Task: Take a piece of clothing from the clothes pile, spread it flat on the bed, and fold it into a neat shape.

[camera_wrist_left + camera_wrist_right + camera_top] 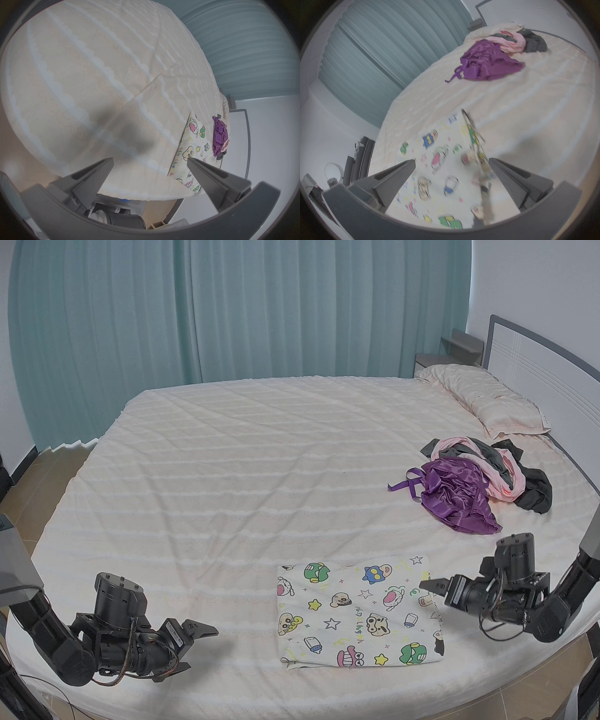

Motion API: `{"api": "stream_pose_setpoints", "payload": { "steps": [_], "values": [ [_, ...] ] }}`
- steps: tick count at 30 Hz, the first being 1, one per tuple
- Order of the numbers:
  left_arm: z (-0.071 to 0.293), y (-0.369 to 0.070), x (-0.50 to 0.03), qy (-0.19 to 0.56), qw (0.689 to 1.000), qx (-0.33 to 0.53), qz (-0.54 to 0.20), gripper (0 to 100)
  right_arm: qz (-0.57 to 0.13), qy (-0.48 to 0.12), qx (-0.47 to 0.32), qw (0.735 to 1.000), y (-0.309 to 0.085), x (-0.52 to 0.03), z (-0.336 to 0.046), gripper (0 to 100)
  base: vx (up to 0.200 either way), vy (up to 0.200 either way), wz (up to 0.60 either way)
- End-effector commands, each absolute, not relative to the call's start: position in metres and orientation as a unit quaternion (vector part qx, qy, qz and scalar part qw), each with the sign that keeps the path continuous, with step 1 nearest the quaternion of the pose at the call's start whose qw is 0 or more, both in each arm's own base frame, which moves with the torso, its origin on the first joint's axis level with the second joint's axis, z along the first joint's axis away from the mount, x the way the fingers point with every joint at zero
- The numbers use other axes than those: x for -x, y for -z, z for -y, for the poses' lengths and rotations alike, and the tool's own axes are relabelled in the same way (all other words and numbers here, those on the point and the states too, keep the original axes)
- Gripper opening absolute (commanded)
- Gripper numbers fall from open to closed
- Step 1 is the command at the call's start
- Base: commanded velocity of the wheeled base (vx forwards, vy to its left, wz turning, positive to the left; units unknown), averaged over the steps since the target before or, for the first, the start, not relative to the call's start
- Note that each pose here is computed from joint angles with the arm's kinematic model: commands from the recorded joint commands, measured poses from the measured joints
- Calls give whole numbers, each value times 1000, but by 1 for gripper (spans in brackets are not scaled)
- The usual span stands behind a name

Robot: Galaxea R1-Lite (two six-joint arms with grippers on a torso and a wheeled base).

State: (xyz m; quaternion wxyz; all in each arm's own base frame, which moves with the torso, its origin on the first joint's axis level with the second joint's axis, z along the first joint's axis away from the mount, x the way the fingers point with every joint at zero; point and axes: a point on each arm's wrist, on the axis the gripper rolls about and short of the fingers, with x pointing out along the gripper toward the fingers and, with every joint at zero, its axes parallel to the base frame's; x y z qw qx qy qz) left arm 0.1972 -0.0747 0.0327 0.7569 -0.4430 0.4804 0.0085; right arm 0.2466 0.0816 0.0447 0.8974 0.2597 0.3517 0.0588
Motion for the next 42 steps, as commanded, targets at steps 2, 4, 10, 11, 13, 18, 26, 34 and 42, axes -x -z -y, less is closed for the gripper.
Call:
{"api": "stream_pose_setpoints", "payload": {
  "steps": [2, 4, 10, 11, 13, 18, 26, 34, 42],
  "values": [
    [75, -32, -197, -9, 756, 443, -482, 100, -339, -59, -267, 900, -36, -311, -99, 100, 0, 0, 0],
    [75, -32, -197, -9, 756, 443, -482, 100, -343, -55, -267, 899, -29, -327, -103, 100, 0, 0, 0],
    [75, -32, -197, -8, 756, 442, -482, 100, -343, -50, -263, 900, -12, -355, -108, 100, 0, 0, 0],
    [75, -32, -197, -8, 756, 442, -482, 100, -343, -50, -263, 900, -12, -355, -108, 100, 0, 0, 0],
    [75, -31, -195, -9, 756, 441, -484, 100, -335, -50, -261, 904, -13, -362, -108, 100, 0, 0, 0],
    [75, -32, -195, -7, 756, 441, -483, 100, -333, -48, -261, 905, -10, -366, -106, 100, 0, 0, 0],
    [75, -31, -195, -7, 757, 441, -483, 100, -324, -42, -266, 907, -16, -367, -99, 100, 0, 0, 0],
    [75, -31, -195, -7, 757, 441, -483, 100, -319, -47, -266, 909, -18, -369, -103, 100, 0, 0, 0],
    [75, -31, -195, -7, 757, 441, -483, 100, -313, -47, -268, 910, -21, -372, -102, 0, 0, 0, 0]
  ]
}}
